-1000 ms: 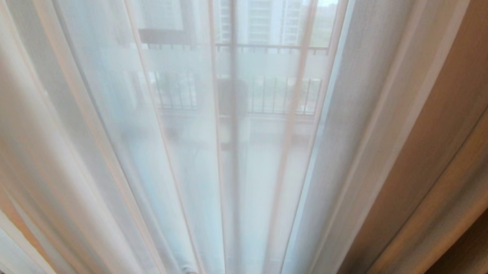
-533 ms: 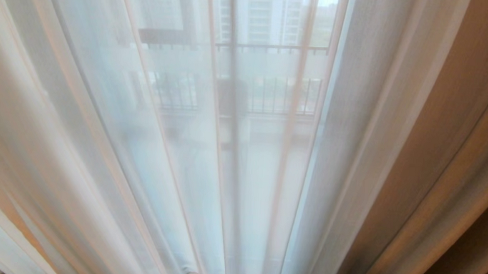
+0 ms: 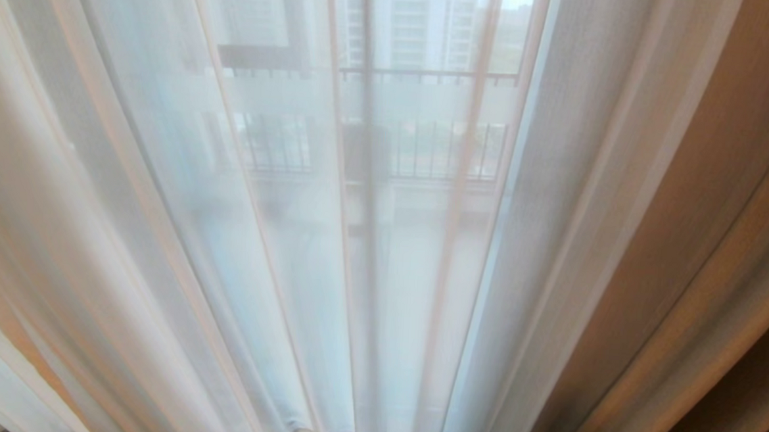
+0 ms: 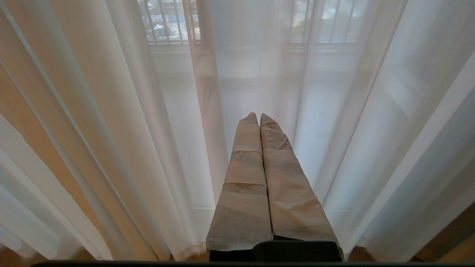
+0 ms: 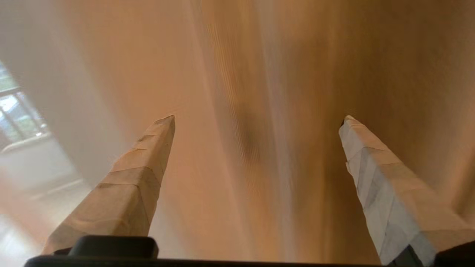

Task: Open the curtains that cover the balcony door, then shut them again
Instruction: Close the outer curtains on both sides

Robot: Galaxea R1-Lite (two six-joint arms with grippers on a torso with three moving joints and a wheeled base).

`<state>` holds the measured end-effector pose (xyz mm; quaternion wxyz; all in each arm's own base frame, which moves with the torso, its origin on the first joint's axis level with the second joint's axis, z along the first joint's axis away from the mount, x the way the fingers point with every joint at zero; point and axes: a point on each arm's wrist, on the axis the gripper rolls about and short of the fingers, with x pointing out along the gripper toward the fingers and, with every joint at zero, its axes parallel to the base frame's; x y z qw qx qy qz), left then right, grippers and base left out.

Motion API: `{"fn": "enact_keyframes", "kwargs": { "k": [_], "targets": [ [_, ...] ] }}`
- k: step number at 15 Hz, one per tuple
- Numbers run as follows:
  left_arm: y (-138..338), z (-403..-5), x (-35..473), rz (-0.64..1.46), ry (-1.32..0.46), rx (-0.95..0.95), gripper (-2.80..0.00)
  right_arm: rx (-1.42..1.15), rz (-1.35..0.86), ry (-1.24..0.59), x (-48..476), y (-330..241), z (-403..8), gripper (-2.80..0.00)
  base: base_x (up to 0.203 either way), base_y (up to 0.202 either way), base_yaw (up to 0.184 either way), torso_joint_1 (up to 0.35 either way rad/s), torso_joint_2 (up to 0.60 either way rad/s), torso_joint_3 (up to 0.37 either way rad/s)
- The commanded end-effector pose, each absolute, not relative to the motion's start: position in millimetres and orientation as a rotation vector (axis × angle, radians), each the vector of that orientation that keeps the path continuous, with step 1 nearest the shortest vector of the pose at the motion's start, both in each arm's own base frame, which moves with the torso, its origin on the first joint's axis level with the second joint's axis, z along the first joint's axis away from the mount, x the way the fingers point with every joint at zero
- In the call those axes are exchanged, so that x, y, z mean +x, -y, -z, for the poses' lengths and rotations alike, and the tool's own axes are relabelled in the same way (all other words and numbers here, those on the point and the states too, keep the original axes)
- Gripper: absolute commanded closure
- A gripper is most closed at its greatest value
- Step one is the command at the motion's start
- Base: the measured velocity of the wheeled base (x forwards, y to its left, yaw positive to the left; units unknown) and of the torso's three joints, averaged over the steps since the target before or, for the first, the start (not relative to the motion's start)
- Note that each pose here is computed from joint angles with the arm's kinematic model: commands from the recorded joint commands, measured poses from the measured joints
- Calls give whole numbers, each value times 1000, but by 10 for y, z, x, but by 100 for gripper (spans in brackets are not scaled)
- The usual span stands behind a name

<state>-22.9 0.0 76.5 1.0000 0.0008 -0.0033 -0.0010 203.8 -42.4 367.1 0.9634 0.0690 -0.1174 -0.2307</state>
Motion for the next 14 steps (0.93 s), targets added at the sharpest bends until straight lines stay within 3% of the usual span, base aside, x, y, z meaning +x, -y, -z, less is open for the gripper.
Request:
{"fn": "enact_keyframes", "kwargs": {
  "k": [1,8,14],
  "targets": [
    [0,-765,-229,2,8,2,0,109,516,206,2409,593,-3654,-280,0,0,0,0,0,0],
    [0,-765,-229,2,8,2,0,27,631,233,2238,827,-3770,-280,0,0,0,0,0,0],
    [0,-765,-229,2,8,2,0,40,534,247,2432,860,-3817,-280,0,0,0,0,0,0]
  ]
}}
